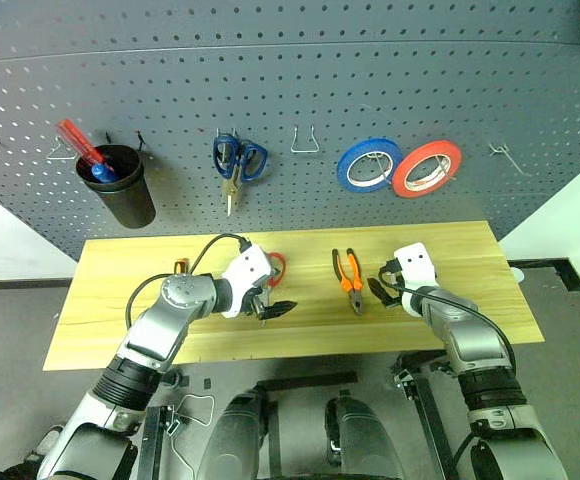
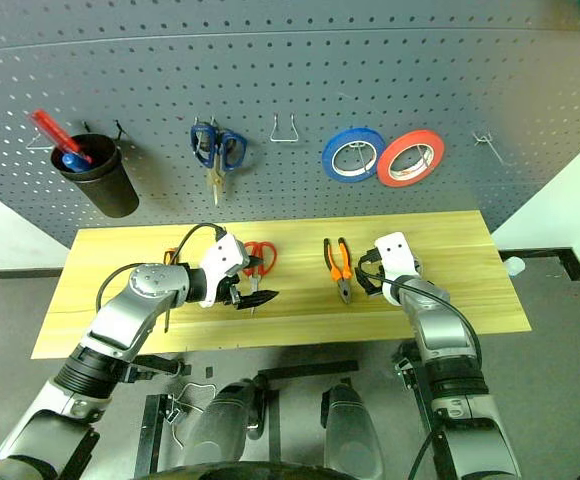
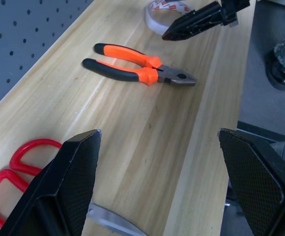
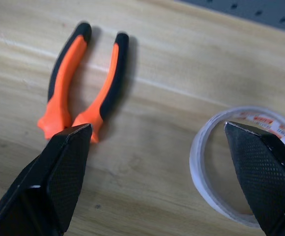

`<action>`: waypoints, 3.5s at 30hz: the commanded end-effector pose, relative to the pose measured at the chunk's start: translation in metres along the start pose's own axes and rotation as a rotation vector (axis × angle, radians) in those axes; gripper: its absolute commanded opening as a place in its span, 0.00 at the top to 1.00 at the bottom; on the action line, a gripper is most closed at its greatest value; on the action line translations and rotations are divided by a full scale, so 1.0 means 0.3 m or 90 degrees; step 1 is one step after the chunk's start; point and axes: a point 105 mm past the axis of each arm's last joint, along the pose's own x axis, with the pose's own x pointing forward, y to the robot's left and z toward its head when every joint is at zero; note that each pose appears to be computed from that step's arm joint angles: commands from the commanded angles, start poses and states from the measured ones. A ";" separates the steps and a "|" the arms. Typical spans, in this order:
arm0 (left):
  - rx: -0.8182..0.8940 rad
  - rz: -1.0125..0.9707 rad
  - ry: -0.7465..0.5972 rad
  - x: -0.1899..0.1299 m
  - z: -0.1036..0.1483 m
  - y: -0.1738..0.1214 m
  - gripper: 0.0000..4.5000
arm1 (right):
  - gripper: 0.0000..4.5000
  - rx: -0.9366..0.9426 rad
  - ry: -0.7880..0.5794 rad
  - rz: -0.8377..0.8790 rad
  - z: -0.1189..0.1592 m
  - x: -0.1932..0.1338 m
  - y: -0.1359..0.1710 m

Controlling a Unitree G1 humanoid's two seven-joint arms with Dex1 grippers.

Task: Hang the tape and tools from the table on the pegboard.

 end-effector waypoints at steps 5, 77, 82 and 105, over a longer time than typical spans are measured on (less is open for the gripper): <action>0.002 -0.020 -0.012 -0.022 0.014 -0.065 0.12 | 0.00 -0.003 -0.017 -0.027 0.031 0.009 -0.093; 0.070 -0.012 -0.321 -0.102 0.354 0.009 0.11 | 0.99 0.033 -0.452 -0.363 0.266 -0.532 -0.333; 0.072 -0.026 -0.354 -0.088 0.389 -0.013 0.11 | 0.99 -0.001 -0.543 -0.400 0.397 -0.526 -0.443; 0.093 -0.015 -0.386 -0.132 0.465 -0.013 0.11 | 0.99 0.019 -0.561 -0.328 0.479 -0.361 -0.509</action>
